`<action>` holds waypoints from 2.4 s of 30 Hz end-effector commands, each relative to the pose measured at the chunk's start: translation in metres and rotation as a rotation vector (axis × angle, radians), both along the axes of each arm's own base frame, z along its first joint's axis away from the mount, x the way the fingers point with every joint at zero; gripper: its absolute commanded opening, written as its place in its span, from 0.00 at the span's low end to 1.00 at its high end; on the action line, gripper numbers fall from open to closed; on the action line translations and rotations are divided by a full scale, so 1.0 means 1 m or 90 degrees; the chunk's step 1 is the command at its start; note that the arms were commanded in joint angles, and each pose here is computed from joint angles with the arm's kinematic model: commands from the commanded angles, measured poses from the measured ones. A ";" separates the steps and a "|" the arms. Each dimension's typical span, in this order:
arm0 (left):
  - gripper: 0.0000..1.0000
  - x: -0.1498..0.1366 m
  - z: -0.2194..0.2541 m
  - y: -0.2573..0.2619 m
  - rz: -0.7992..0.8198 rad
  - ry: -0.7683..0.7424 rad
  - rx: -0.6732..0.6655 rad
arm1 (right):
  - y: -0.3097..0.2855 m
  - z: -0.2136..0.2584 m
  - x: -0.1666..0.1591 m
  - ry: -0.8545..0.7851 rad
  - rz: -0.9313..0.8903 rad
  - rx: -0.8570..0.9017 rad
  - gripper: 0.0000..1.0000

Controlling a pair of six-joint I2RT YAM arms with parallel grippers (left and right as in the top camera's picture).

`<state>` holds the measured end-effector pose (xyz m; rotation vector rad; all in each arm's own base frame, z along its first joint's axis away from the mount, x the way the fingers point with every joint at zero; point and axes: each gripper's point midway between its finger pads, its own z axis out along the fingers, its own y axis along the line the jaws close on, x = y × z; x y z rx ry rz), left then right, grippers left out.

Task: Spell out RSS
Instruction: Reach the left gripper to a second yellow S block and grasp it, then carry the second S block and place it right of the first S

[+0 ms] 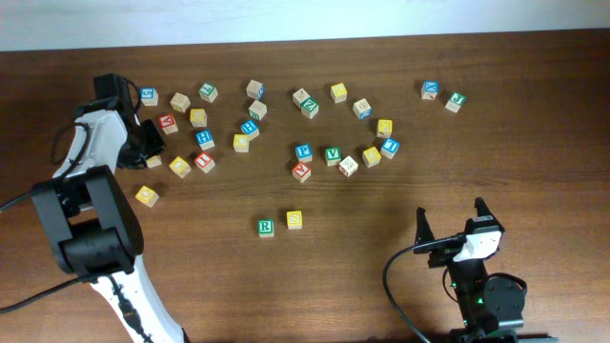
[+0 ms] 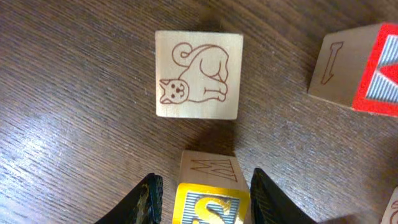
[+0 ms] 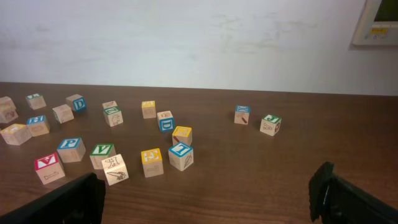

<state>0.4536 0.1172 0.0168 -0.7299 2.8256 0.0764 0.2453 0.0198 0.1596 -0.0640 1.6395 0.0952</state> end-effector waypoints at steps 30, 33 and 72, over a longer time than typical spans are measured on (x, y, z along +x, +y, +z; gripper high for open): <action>0.00 -0.126 0.114 -0.325 -0.440 0.100 -0.301 | -0.002 -0.003 0.000 0.002 -0.005 -0.003 0.98; 0.01 -0.153 0.106 -0.379 -0.542 0.095 -0.296 | -0.002 -0.003 0.000 0.002 -0.005 -0.002 0.98; 0.02 -0.158 -0.010 -0.344 -0.249 0.009 -0.009 | -0.002 -0.003 0.000 0.002 -0.005 -0.002 0.98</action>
